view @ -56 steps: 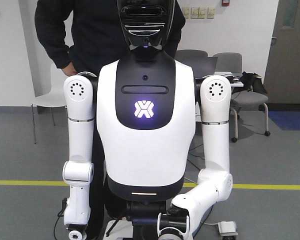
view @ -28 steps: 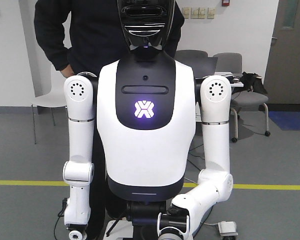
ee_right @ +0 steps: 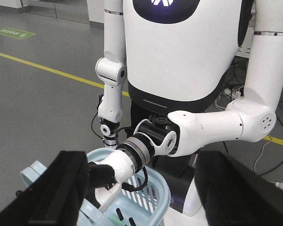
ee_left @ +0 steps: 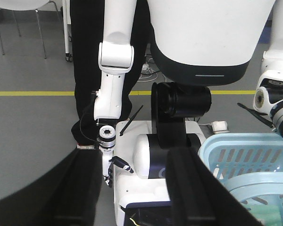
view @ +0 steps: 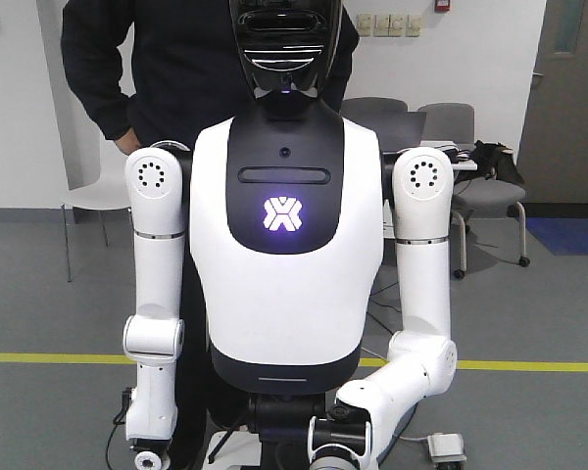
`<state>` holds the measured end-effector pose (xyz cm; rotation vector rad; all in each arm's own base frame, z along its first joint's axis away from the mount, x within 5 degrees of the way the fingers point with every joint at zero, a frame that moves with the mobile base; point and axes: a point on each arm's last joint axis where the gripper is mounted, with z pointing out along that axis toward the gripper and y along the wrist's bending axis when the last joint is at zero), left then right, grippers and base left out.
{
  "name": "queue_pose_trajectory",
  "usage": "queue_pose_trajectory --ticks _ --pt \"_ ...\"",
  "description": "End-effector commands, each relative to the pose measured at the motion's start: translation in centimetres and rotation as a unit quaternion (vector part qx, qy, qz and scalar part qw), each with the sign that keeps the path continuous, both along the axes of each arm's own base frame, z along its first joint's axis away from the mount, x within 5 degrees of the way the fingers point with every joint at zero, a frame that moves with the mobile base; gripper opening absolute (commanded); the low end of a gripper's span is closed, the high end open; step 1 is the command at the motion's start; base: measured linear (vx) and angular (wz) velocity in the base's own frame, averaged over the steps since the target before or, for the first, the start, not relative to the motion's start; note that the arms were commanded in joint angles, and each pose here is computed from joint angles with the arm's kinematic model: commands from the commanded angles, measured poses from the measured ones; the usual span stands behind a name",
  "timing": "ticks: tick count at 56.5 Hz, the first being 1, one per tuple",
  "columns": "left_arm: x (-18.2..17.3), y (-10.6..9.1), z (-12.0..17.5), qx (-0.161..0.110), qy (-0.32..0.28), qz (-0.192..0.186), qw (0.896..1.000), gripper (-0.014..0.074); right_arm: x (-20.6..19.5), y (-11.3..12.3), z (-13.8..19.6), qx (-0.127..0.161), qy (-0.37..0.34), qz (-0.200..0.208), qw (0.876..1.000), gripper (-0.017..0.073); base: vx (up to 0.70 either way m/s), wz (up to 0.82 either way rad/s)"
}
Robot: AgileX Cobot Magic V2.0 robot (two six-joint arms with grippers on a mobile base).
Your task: Pick snacks and fruit into basket
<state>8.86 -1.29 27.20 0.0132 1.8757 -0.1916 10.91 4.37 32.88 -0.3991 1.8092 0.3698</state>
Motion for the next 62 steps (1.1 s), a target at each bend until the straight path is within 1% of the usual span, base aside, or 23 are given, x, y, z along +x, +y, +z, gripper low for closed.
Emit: queue_pose_trajectory --ticks 1,42,62 --pt "0.22 0.03 1.65 -0.009 -0.048 0.004 0.999 0.0412 0.15 -0.23 1.27 0.017 -0.031 -0.018 0.999 0.0531 0.0 0.0" --pt "0.22 0.04 1.66 -0.009 -0.048 0.004 0.999 0.0412 0.15 -0.23 1.27 0.017 -0.031 -0.018 0.999 0.0531 0.0 0.0" --pt "0.22 0.04 1.66 -0.009 -0.048 0.004 0.999 0.0412 0.15 -0.23 1.27 0.017 -0.031 -0.018 0.999 0.0531 -0.11 0.01"
